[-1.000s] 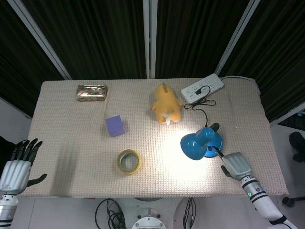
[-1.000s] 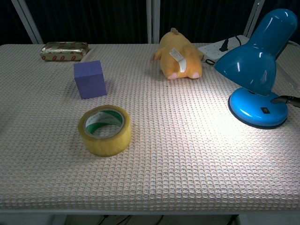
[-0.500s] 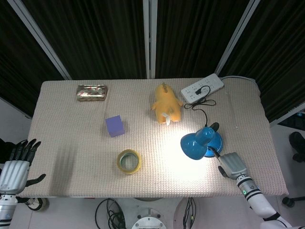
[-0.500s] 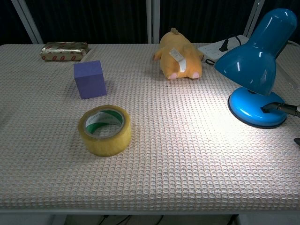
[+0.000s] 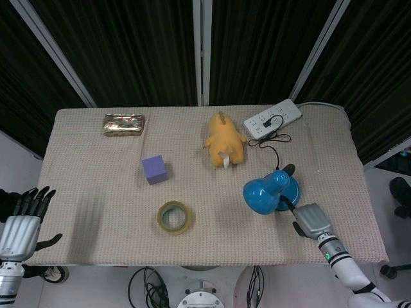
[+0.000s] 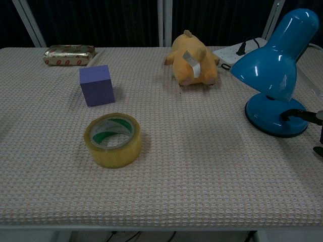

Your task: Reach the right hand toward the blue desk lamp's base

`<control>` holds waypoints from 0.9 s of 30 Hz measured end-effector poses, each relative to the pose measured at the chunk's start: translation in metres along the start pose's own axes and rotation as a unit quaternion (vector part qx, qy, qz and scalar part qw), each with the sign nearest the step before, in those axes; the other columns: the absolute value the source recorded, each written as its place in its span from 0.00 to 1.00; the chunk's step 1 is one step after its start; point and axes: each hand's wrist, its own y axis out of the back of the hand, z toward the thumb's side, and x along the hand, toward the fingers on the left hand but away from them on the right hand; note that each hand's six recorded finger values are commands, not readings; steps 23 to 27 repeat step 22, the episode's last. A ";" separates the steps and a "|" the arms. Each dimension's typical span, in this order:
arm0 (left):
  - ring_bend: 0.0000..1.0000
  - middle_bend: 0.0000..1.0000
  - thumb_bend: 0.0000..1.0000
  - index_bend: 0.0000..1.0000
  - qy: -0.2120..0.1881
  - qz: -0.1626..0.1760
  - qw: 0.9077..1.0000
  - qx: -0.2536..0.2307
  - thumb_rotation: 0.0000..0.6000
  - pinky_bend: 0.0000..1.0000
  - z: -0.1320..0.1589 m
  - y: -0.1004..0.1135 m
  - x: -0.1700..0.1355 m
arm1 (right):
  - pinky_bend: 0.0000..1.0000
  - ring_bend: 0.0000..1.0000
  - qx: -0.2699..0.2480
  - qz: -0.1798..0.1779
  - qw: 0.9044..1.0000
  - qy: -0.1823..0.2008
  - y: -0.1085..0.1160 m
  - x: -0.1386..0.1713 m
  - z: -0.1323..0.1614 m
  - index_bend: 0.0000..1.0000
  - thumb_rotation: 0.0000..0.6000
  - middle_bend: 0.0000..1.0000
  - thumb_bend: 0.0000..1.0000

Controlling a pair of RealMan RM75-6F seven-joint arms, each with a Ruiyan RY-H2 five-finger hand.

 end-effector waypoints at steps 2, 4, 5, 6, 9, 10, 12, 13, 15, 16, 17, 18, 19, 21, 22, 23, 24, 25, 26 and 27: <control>0.00 0.01 0.10 0.05 0.000 0.001 1.000 0.000 1.00 0.00 0.000 0.001 0.000 | 0.97 0.99 0.002 -0.014 1.000 -0.001 0.006 0.004 -0.001 0.00 1.00 0.93 0.46; 0.00 0.01 0.10 0.05 0.000 0.003 1.000 -0.001 1.00 0.00 0.001 0.002 0.000 | 0.97 0.99 0.002 -0.032 0.999 -0.007 0.013 0.011 -0.006 0.00 1.00 0.93 0.45; 0.00 0.01 0.10 0.05 0.000 0.004 1.000 -0.001 1.00 0.00 0.001 0.002 -0.001 | 0.97 0.99 0.002 -0.041 0.999 -0.013 0.017 0.014 -0.010 0.00 1.00 0.93 0.45; 0.00 0.01 0.09 0.05 -0.001 0.005 1.000 -0.001 1.00 0.00 0.001 0.002 -0.001 | 0.97 0.98 0.002 -0.051 0.998 -0.020 0.021 0.019 -0.016 0.00 1.00 0.93 0.43; 0.00 0.01 0.10 0.05 -0.003 0.006 1.000 -0.002 1.00 0.00 0.001 0.003 -0.001 | 0.87 0.84 -0.002 -0.087 0.995 -0.048 0.035 0.037 -0.039 0.00 1.00 0.80 0.34; 0.00 0.01 0.10 0.05 -0.003 0.006 1.000 -0.003 1.00 0.00 0.001 0.003 -0.001 | 0.78 0.73 -0.007 -0.104 0.993 -0.059 0.040 0.046 -0.049 0.00 1.00 0.71 0.32; 0.00 0.01 0.09 0.05 -0.006 0.006 1.000 -0.002 1.00 0.00 0.002 0.003 -0.001 | 0.56 0.36 -0.013 -0.128 0.989 -0.075 0.046 0.062 -0.065 0.00 1.00 0.41 0.24; 0.00 0.01 0.09 0.05 -0.007 0.005 1.000 -0.001 1.00 0.00 0.003 0.003 -0.001 | 0.45 0.16 -0.016 -0.142 0.986 -0.085 0.049 0.074 -0.076 0.00 1.00 0.24 0.20; 0.00 0.01 0.09 0.05 -0.010 0.003 1.000 0.001 1.00 0.00 0.004 0.001 0.000 | 0.26 0.01 -0.017 -0.162 0.981 -0.101 0.052 0.093 -0.091 0.00 1.00 0.05 0.15; 0.00 0.01 0.10 0.05 -0.011 0.002 1.000 0.001 1.00 0.00 0.005 0.001 0.001 | 0.16 0.00 -0.013 -0.172 0.978 -0.114 0.053 0.107 -0.100 0.00 1.00 0.01 0.12; 0.00 0.01 0.09 0.05 -0.013 0.002 1.000 0.000 1.00 0.00 0.007 0.001 0.001 | 0.11 0.00 -0.010 -0.180 0.976 -0.125 0.054 0.116 -0.107 0.00 1.00 0.00 0.10; 0.00 0.01 0.09 0.05 -0.016 0.002 1.000 -0.001 1.00 0.00 0.008 0.001 0.002 | 0.06 0.00 -0.007 -0.187 0.973 -0.137 0.055 0.125 -0.112 0.00 1.00 0.00 0.07; 0.00 0.01 0.09 0.05 -0.019 0.002 1.000 -0.002 1.00 0.00 0.010 0.001 0.002 | 0.03 0.00 -0.004 -0.195 0.969 -0.151 0.056 0.135 -0.119 0.00 1.00 0.00 0.06; 0.00 0.01 0.09 0.05 -0.024 0.006 1.000 -0.002 1.00 0.00 0.012 0.002 0.003 | 0.00 0.00 -0.007 -0.207 0.964 -0.166 0.058 0.145 -0.126 0.00 1.00 0.00 0.06; 0.00 0.01 0.08 0.05 -0.025 0.008 1.000 -0.001 1.00 0.00 0.012 0.003 0.003 | 0.00 0.00 -0.012 -0.212 0.962 -0.173 0.059 0.149 -0.130 0.00 1.00 0.00 0.05; 0.00 0.01 0.08 0.05 -0.025 0.008 1.000 -0.001 1.00 0.00 0.012 0.003 0.003 | 0.00 0.00 -0.012 -0.212 0.962 -0.173 0.059 0.149 -0.130 0.00 1.00 0.00 0.05; 0.00 0.01 0.08 0.05 -0.025 0.008 1.000 -0.001 1.00 0.00 0.012 0.003 0.003 | 0.00 0.00 -0.012 -0.212 0.962 -0.173 0.059 0.149 -0.130 0.00 1.00 0.00 0.05; 0.00 0.01 0.08 0.05 -0.025 0.008 1.000 -0.001 1.00 0.00 0.012 0.003 0.003 | 0.00 0.00 -0.012 -0.212 0.962 -0.173 0.059 0.149 -0.130 0.00 1.00 0.00 0.05; 0.00 0.01 0.08 0.05 -0.025 0.008 1.000 -0.001 1.00 0.00 0.012 0.003 0.003 | 0.00 0.00 -0.012 -0.212 0.962 -0.173 0.059 0.149 -0.130 0.00 1.00 0.00 0.05; 0.00 0.01 0.08 0.05 -0.025 0.008 1.000 -0.001 1.00 0.00 0.012 0.003 0.003 | 0.00 0.00 -0.012 -0.212 0.962 -0.173 0.059 0.149 -0.130 0.00 1.00 0.00 0.05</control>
